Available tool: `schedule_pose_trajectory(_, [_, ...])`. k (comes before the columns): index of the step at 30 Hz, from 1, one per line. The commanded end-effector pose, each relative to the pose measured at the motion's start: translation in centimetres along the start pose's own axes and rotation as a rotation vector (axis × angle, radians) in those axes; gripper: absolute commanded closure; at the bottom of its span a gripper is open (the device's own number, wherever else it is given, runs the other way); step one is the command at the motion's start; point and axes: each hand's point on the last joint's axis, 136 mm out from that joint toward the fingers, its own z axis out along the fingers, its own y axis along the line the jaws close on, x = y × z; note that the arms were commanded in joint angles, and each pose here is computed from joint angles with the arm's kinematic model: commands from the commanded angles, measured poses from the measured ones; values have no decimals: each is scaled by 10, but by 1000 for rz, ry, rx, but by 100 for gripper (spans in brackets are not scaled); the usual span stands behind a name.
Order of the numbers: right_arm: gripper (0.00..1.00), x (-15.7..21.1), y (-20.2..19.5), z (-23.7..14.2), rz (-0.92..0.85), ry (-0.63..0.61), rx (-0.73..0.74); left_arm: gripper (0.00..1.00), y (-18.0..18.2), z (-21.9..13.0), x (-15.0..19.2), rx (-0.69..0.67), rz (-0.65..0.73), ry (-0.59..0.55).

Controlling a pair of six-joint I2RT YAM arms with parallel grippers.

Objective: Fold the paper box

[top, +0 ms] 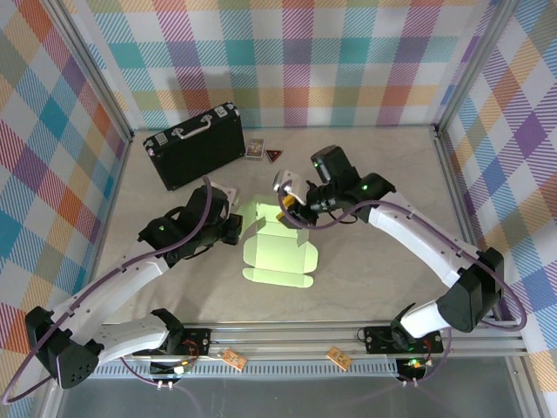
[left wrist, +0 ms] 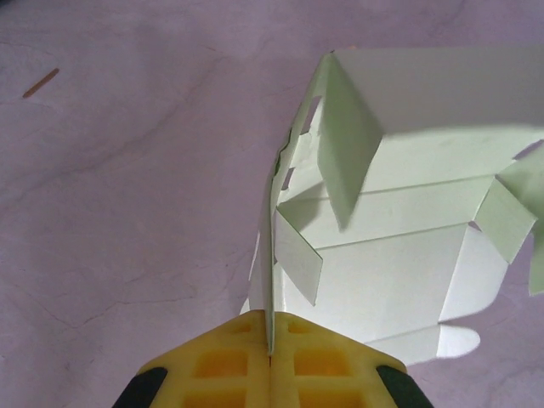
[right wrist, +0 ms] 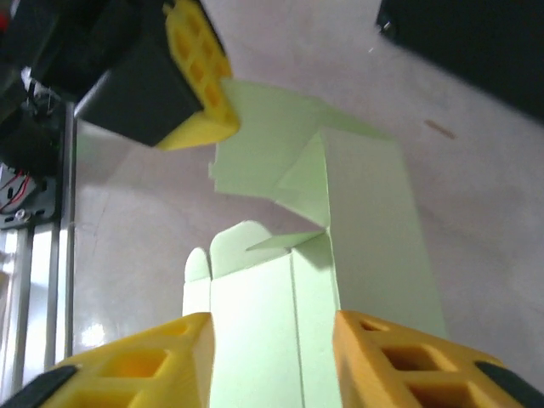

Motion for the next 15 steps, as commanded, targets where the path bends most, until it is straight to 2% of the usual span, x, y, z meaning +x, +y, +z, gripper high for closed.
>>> schedule_pose_trajectory(1, [63, 18, 0, 12, -87, 48, -1, 100, -10, -4, -6, 66, -38, -72])
schedule_pose_trajectory(8, [62, 31, -3, 22, -100, 97, 11, 100, -1, 0, 4, 67, -51, -139])
schedule_pose_trajectory(15, [57, 31, -5, 23, -105, 89, 11, 100, 0, 3, 8, 96, -45, -205])
